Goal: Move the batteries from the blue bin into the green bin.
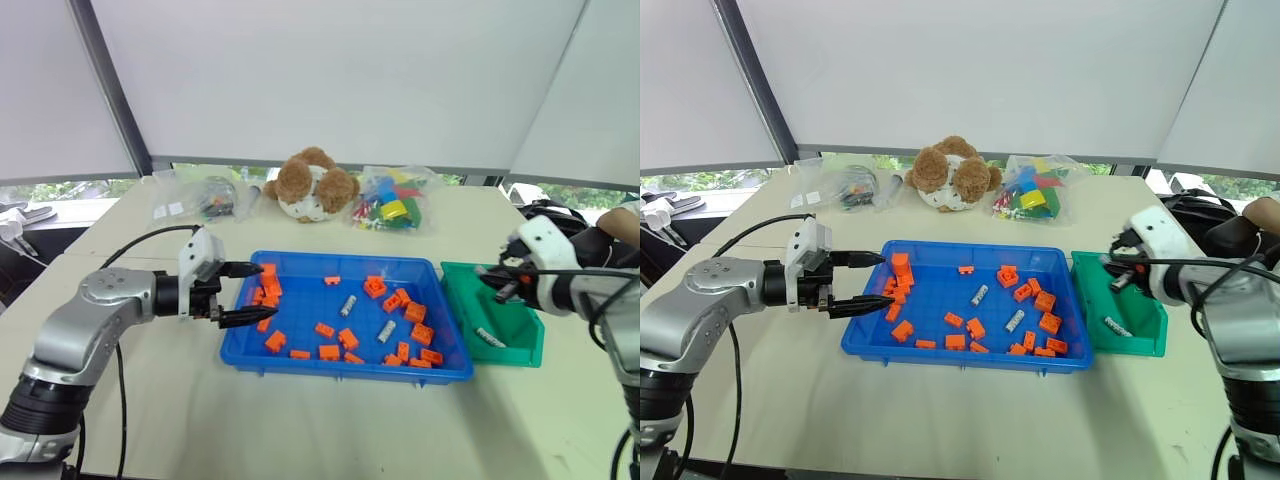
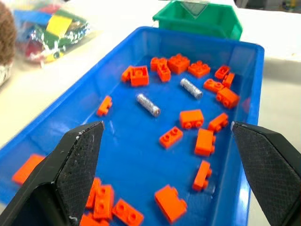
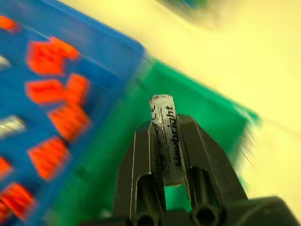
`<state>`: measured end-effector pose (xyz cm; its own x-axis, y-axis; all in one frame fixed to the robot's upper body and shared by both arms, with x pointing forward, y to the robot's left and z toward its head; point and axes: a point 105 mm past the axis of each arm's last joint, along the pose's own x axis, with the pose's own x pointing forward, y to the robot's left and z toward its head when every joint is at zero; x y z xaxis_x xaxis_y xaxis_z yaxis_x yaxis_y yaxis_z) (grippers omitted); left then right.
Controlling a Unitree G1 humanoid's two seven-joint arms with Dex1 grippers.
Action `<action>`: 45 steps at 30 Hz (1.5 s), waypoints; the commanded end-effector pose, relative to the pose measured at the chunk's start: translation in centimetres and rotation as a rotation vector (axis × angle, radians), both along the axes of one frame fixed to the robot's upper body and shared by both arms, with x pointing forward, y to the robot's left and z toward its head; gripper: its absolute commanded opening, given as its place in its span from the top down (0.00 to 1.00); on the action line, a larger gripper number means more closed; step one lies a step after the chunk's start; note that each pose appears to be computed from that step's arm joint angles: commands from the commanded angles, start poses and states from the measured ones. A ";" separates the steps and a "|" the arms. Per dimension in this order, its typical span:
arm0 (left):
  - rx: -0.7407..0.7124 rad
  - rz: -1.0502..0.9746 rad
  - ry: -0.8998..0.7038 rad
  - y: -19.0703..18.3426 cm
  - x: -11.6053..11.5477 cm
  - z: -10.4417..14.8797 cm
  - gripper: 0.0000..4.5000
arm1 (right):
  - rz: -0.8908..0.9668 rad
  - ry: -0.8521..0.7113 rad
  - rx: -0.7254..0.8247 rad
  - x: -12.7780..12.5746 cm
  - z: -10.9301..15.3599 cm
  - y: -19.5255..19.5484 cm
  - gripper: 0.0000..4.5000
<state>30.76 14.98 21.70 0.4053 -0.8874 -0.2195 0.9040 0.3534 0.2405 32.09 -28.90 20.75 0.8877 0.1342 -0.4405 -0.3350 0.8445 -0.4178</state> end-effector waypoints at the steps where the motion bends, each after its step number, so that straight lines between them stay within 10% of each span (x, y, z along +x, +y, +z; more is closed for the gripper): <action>1: 0.007 -0.028 -0.037 -0.4 0.0 0.7 0.00 | -0.006 -0.027 -0.005 -0.3 0.3 -0.5 1.00; 4: 0.006 -0.033 -0.040 -0.5 0.1 0.7 0.00 | -0.015 -0.006 0.015 -0.2 -0.7 -0.9 1.00; 13: 0.010 -0.033 -0.042 -0.2 0.0 0.7 0.00 | 0.040 -0.025 0.007 -0.4 0.9 -0.7 0.01; 20: 0.013 -0.057 -0.028 -0.5 -0.3 0.6 0.00 | 0.360 -0.044 0.165 0.7 3.1 8.9 0.01; 28: 0.060 -0.128 -0.005 -0.7 -1.0 0.2 0.00 | 0.526 0.078 0.203 2.6 -1.7 16.4 0.01; 45: 0.065 -0.134 -0.009 -0.9 -0.9 0.3 0.00 | 0.551 0.166 0.160 6.7 -7.1 19.1 0.01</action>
